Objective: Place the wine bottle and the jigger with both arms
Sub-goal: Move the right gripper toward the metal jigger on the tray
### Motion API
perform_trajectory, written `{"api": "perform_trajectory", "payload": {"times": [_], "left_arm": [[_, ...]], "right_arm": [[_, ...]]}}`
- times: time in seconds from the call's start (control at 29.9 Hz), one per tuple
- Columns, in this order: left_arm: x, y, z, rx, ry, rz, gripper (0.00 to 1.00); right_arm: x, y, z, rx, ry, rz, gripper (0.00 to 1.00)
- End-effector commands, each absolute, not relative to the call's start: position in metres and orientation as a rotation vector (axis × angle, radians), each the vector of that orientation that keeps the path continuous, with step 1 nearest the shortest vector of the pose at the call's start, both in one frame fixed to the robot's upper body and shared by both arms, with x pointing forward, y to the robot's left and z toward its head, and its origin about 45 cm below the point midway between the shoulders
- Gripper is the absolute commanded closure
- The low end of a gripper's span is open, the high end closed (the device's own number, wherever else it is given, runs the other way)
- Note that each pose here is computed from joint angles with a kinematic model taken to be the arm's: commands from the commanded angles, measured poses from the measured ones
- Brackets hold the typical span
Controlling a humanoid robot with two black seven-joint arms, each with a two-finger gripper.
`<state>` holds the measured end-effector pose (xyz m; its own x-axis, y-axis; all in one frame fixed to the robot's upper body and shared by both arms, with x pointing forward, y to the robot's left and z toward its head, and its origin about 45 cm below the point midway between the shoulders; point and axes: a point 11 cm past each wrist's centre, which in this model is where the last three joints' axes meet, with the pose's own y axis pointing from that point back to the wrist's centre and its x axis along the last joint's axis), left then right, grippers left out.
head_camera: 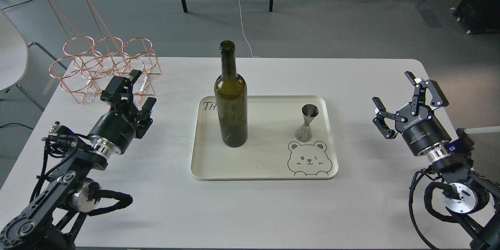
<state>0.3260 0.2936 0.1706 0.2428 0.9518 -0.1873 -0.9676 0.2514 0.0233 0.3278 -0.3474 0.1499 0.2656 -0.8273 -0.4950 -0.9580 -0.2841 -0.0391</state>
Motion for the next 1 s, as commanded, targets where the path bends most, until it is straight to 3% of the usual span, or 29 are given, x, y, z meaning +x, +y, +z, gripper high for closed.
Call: {"api": "perform_trajectory", "payload": {"times": [0.0, 0.17, 0.57, 0.7, 0.97], "left_arm": [[0.325, 0.294, 0.171, -0.106, 0.173, 1.314, 0.02], [0.326, 0.295, 0.174, -0.122, 0.161, 1.313, 0.02], [0.324, 0.306, 0.204, -0.295, -0.002, 1.329, 0.02], [0.324, 0.304, 0.204, -0.299, -0.004, 1.324, 0.02], [0.324, 0.304, 0.205, -0.298, -0.005, 1.322, 0.02]], "right_arm": [[0.326, -0.346, 0.149, -2.225, 1.628, 0.551, 0.01], [0.322, -0.342, 0.16, -2.467, 1.582, 0.401, 0.01], [0.295, -0.335, 0.194, -3.349, 1.175, -0.745, 0.01], [0.291, -0.337, 0.175, -3.382, 1.023, -1.522, 0.01], [0.304, -0.281, 0.135, -2.942, 0.791, -2.289, 0.02]]}}
